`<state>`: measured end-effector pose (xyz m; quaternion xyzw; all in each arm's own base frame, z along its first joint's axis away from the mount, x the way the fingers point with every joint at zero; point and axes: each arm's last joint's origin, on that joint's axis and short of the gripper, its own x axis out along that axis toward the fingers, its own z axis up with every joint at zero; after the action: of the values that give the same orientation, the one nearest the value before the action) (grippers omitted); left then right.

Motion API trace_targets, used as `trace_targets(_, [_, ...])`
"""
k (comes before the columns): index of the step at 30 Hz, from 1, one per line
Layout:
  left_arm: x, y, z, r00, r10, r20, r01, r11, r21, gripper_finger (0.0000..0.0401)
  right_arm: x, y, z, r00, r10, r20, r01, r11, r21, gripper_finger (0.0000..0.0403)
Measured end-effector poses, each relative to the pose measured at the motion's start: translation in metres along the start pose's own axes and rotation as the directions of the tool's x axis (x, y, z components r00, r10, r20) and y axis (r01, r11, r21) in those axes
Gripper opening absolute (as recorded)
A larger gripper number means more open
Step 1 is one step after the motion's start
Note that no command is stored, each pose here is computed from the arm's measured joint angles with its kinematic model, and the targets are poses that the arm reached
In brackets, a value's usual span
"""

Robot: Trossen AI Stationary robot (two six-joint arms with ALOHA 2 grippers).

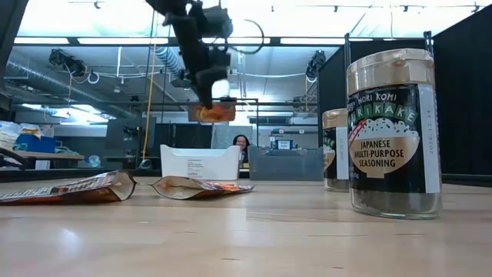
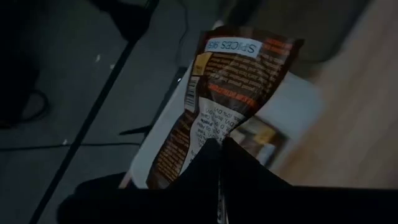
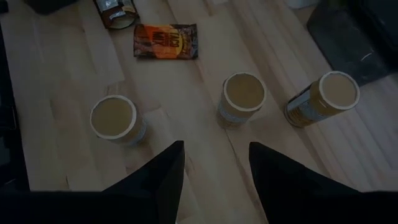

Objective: Sort spices by type
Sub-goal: Put the orange seasoning pack into the top white bin

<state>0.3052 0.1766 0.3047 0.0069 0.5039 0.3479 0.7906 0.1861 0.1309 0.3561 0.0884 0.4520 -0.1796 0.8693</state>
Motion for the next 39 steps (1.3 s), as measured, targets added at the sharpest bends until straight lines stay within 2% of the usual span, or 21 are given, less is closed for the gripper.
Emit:
trace_targets(6, [0.03,0.017,-0.018,0.998,0.021,-0.066,-0.024,0.999,-0.035,0.0001,0.007,0.0,-0.005,0.999,-0.034,0.002,0.034,0.999,-0.003,0.019])
trace_targets(9, [0.037,0.018,-0.026,0.995,0.018,-0.099,-0.019,1.0,-0.007,0.0016,0.011,0.0,-0.008,0.999,-0.042,-0.01,0.042,0.999,0.02,0.019])
trace_targets(14, [0.037,0.017,-0.025,0.996,0.017,-0.082,-0.013,0.999,0.051,0.0072,0.016,0.001,-0.011,0.999,-0.038,-0.032,0.038,0.999,0.024,0.019])
trace_targets(21, [0.037,0.017,-0.022,0.998,0.018,-0.059,-0.015,0.998,0.053,0.0167,0.017,0.001,-0.012,0.999,-0.035,-0.039,0.036,0.999,0.023,0.019])
trace_targets(22, [0.037,0.015,-0.023,0.998,-0.001,-0.063,0.004,0.998,0.056,0.0179,0.017,0.001,-0.012,0.999,-0.035,-0.039,0.036,0.999,0.023,0.019])
trace_targets(24, [0.036,0.01,-0.025,0.992,-0.1,-0.075,0.104,0.993,0.051,0.0199,0.016,0.001,-0.012,0.999,-0.035,-0.039,0.035,0.999,0.023,0.019])
trace_targets(26, [0.032,-0.001,-0.027,0.963,-0.251,-0.095,0.257,0.965,0.058,0.0206,0.016,0.001,-0.012,0.999,-0.034,-0.038,0.035,0.999,0.023,0.019])
trace_targets(28, [0.025,-0.018,-0.031,0.907,-0.399,-0.134,0.41,0.909,0.068,0.0205,0.016,0.001,-0.012,0.999,-0.034,-0.038,0.035,0.999,0.023,0.019])
trace_targets(30, [0.016,-0.039,-0.034,0.849,-0.499,-0.173,0.516,0.854,0.066,0.0203,0.016,0.001,-0.012,0.999,-0.034,-0.039,0.035,0.999,0.02,0.019])
trace_targets(34, [-0.009,-0.087,-0.042,0.774,-0.576,-0.263,0.621,0.772,0.137,0.02,0.016,0.001,-0.012,0.999,-0.034,-0.038,0.035,0.999,0.02,0.019])
trace_targets(36, [-0.024,-0.112,-0.047,0.755,-0.588,-0.29,0.65,0.731,0.21,0.02,0.016,0.001,-0.012,0.999,-0.034,-0.038,0.035,0.999,0.022,0.019])
trace_targets(39, [-0.045,-0.148,-0.052,0.745,-0.612,-0.265,0.666,0.659,0.349,0.02,0.016,0.001,-0.012,0.999,-0.034,-0.038,0.035,0.999,0.023,0.019])
